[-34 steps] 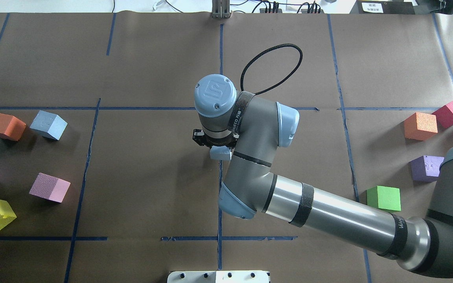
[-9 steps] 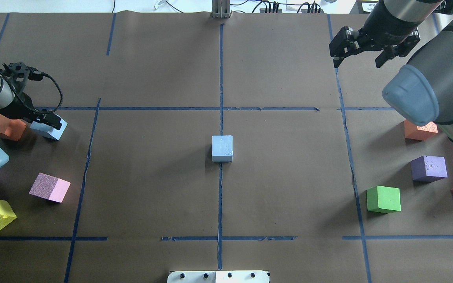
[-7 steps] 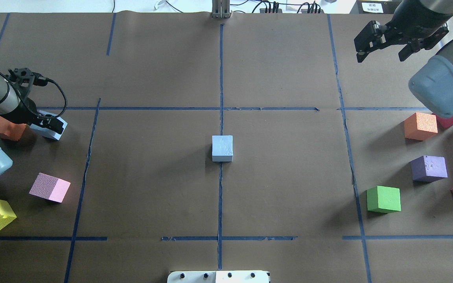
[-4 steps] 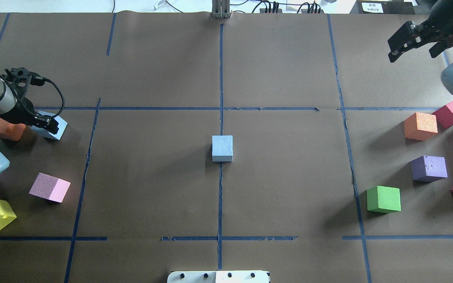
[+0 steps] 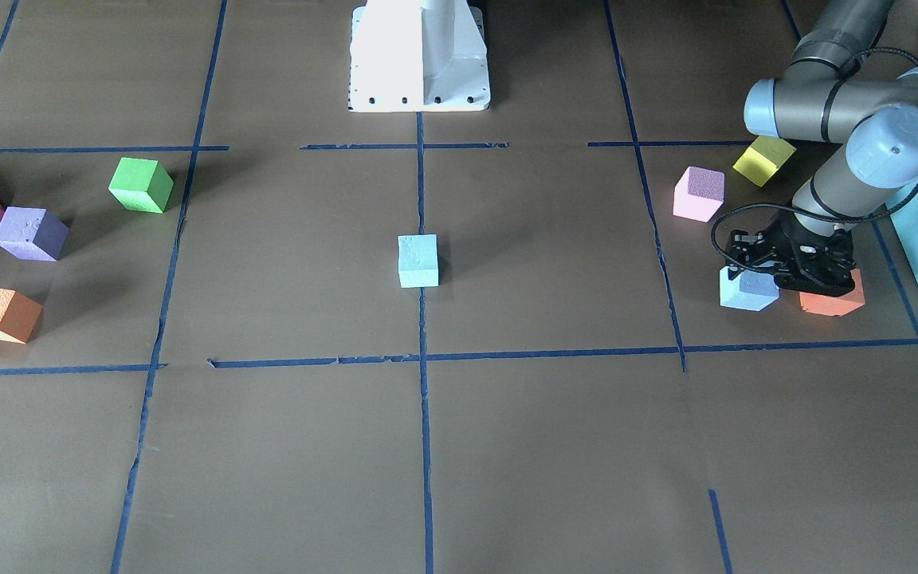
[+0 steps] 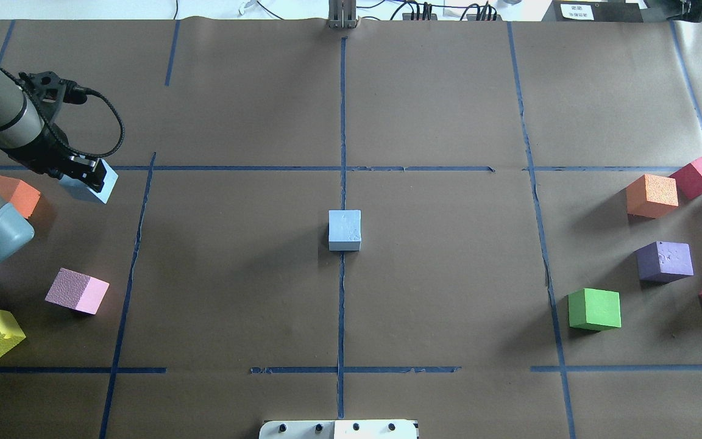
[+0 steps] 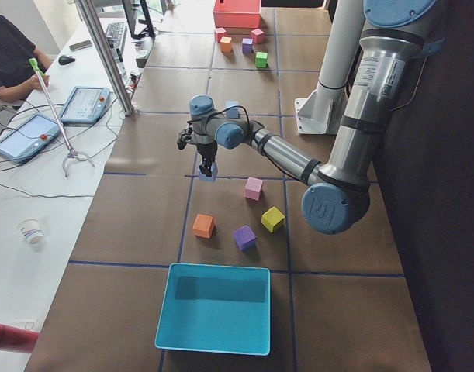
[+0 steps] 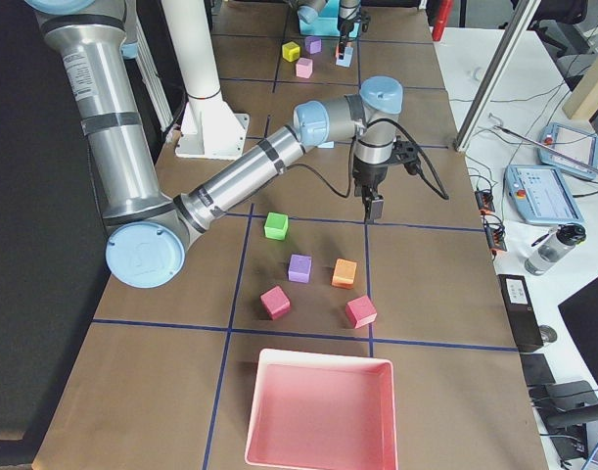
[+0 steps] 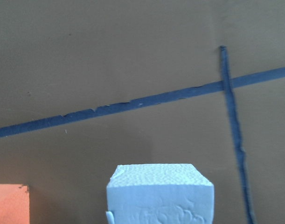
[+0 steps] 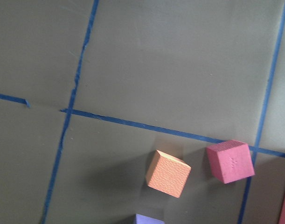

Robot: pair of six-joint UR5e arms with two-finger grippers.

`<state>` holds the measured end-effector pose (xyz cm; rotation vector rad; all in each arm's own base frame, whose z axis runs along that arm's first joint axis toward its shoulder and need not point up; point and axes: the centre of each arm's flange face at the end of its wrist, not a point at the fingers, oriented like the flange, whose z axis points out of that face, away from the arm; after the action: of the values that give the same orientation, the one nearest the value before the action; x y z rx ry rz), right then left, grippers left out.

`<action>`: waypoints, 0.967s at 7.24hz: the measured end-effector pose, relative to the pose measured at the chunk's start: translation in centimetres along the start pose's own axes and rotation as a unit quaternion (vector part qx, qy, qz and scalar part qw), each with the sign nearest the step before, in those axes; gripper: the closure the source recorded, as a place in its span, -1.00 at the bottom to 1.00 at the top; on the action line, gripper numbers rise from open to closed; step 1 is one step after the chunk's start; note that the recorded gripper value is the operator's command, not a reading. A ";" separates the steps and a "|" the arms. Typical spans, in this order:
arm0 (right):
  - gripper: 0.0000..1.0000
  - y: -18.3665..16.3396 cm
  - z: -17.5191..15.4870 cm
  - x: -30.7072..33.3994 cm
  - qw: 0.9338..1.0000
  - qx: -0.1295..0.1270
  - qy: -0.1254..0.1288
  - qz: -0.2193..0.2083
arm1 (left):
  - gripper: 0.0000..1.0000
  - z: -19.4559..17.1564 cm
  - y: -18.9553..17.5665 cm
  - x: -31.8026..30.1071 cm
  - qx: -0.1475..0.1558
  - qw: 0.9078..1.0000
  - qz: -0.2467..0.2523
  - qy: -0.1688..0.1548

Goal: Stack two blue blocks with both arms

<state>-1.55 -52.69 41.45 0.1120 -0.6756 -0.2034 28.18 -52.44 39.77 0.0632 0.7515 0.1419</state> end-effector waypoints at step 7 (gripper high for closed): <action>-0.99 8.3 7.1 13.9 0.999 -0.004 -0.031 0.022 | 0.99 -5.7 -2.9 28.1 -0.021 0.996 -0.082 0.022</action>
<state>5.85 -47.92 56.79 0.0843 -0.7379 -0.1679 44.87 -51.06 16.24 -0.0413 0.7934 0.0020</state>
